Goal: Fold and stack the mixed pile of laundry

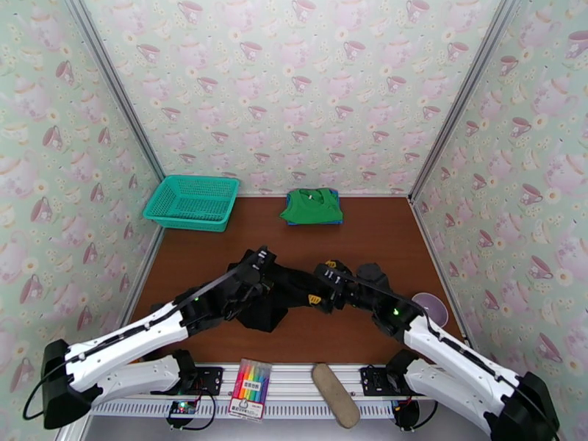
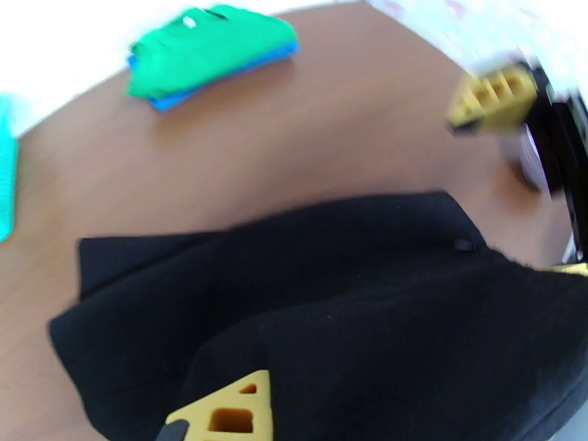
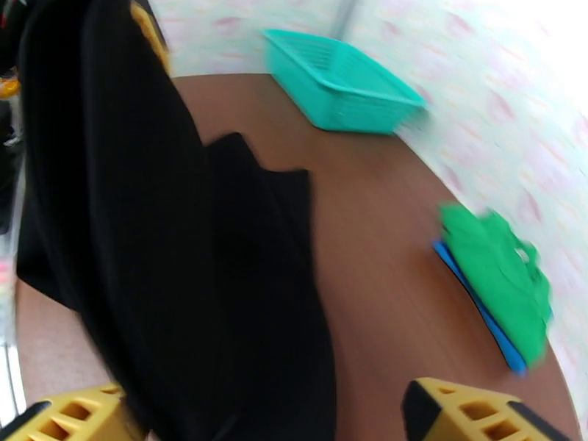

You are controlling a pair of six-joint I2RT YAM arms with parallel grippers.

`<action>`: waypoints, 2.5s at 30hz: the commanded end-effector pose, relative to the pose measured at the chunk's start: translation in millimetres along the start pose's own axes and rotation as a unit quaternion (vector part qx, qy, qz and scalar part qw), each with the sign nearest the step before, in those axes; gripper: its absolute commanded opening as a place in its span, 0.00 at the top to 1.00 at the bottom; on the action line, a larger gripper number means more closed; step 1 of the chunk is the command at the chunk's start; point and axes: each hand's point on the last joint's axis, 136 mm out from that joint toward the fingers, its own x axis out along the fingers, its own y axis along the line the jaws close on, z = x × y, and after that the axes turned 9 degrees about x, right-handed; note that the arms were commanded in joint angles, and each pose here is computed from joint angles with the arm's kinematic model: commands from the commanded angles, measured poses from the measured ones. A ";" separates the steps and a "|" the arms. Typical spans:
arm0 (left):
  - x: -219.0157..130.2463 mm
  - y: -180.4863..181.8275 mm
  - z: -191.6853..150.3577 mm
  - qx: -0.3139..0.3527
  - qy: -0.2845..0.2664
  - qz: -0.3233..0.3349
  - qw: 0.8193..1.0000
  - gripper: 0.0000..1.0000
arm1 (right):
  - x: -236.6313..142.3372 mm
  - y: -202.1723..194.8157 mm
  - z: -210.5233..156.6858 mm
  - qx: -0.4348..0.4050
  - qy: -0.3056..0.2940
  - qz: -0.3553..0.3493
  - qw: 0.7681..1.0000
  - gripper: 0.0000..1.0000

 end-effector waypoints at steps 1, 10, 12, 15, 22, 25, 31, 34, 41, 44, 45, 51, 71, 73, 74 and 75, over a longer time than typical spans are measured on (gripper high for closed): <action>0.0 -16.8 6.7 0.021 0.007 -0.039 0.999 1.00 | 4.7 5.1 37.0 -0.050 -0.015 0.057 0.997 0.00; 6.6 -18.1 10.7 0.027 0.008 -0.032 0.999 1.00 | 20.3 33.7 75.6 -0.043 -0.054 0.150 0.986 0.02; 7.7 -17.6 12.7 0.026 0.005 -0.030 0.999 1.00 | 25.8 40.7 71.8 -0.037 -0.047 0.164 0.985 0.06; 8.4 -19.1 15.2 0.028 0.002 -0.031 0.999 1.00 | 31.8 45.2 68.8 -0.028 -0.038 0.179 0.983 0.20; 2.4 -19.7 17.6 0.028 -0.006 -0.027 0.999 1.00 | 35.8 31.6 74.7 -0.029 -0.025 0.149 0.988 1.00; 2.2 -18.5 8.0 0.022 0.011 -0.024 0.999 0.88 | 29.5 15.7 83.8 -0.048 -0.018 0.104 0.993 1.00; 23.7 2.8 -33.5 -0.002 0.079 0.052 0.995 0.46 | 2.4 -13.3 114.3 -0.076 -0.018 0.039 0.996 1.00; 35.4 19.2 -46.7 -0.018 0.093 0.115 0.989 0.46 | -5.2 -15.4 122.2 -0.083 -0.021 0.035 0.996 1.00; 43.6 31.9 -45.0 -0.047 0.076 0.181 0.979 0.51 | -15.1 -27.4 136.9 -0.080 -0.027 0.008 0.996 1.00; 38.1 33.7 -44.8 -0.042 0.079 0.192 0.977 0.56 | -24.8 -40.4 148.5 -0.077 -0.032 -0.021 0.996 1.00; 34.6 34.3 -44.9 -0.039 0.081 0.194 0.977 0.59 | -28.9 -44.9 152.8 -0.076 -0.036 -0.031 0.996 1.00; 16.8 32.4 -52.3 -0.040 0.084 0.174 0.980 0.70 | -46.1 -64.8 165.8 -0.071 -0.042 -0.067 0.994 1.00; 43.9 -21.1 -77.5 -0.050 0.093 -0.019 0.994 0.38 | -49.6 -71.6 164.2 -0.064 -0.042 -0.065 0.995 1.00; 45.6 -25.7 -77.6 -0.051 0.092 -0.033 0.994 0.33 | -49.8 -72.0 162.2 -0.063 -0.040 -0.063 0.995 1.00; 46.1 -26.0 -78.5 -0.050 0.093 -0.035 0.994 0.32 | -49.8 -72.0 161.4 -0.063 -0.040 -0.062 0.995 1.00; 46.5 -26.5 -79.9 -0.048 0.095 -0.036 0.994 0.32 | -49.9 -72.2 160.5 -0.062 -0.039 -0.061 0.995 1.00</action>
